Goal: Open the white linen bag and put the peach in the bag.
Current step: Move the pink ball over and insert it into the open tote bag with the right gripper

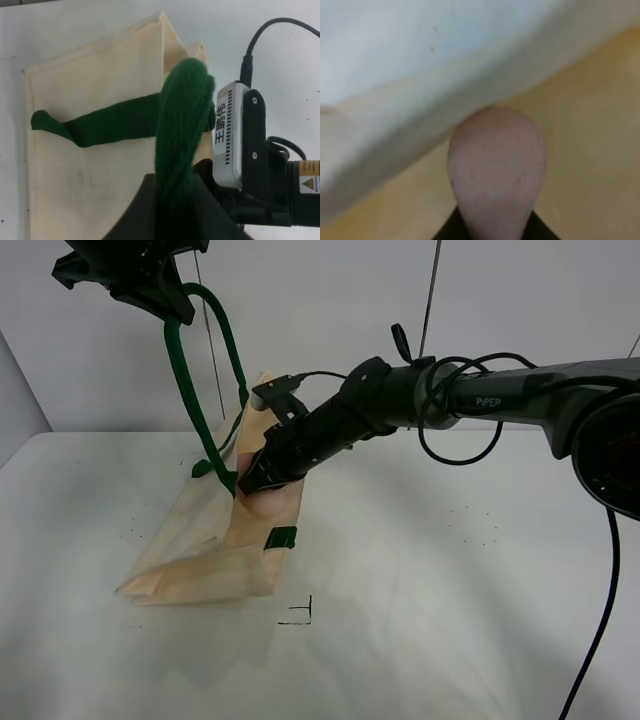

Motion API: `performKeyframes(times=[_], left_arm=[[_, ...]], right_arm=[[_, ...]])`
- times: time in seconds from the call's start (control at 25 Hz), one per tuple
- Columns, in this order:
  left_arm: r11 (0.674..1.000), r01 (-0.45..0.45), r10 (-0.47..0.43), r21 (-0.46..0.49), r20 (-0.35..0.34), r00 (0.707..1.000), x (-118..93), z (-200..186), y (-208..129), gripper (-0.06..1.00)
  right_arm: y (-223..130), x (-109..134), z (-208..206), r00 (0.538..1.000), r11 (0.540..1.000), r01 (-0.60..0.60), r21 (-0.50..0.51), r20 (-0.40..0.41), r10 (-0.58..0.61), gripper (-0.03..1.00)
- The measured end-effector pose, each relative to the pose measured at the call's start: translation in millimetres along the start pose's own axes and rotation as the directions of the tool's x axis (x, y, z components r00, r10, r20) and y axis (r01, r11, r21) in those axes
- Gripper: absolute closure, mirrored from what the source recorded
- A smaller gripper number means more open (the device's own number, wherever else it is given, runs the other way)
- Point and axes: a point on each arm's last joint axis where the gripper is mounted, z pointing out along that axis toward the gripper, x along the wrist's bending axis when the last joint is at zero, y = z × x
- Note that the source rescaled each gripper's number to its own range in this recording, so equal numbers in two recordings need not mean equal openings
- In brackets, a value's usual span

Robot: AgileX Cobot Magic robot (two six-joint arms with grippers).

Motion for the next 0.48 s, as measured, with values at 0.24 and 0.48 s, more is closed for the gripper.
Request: performKeyframes(times=[0.24,0.48], left_arm=[[1.0,0.003,-0.003,0.001,0.006,1.0,-0.6,0.0,-0.1,0.94],[1.0,0.003,-0.003,0.001,0.007,1.0,-0.6,0.0,-0.1,0.94]], right_arm=[[1.4,-3.5,4.0,0.999,0.999,0.011,-0.043,0.032,-0.01,0.81],[4.2,-4.6,6.0,0.997,0.998,0.017,-0.068,0.083,-0.012,0.05]])
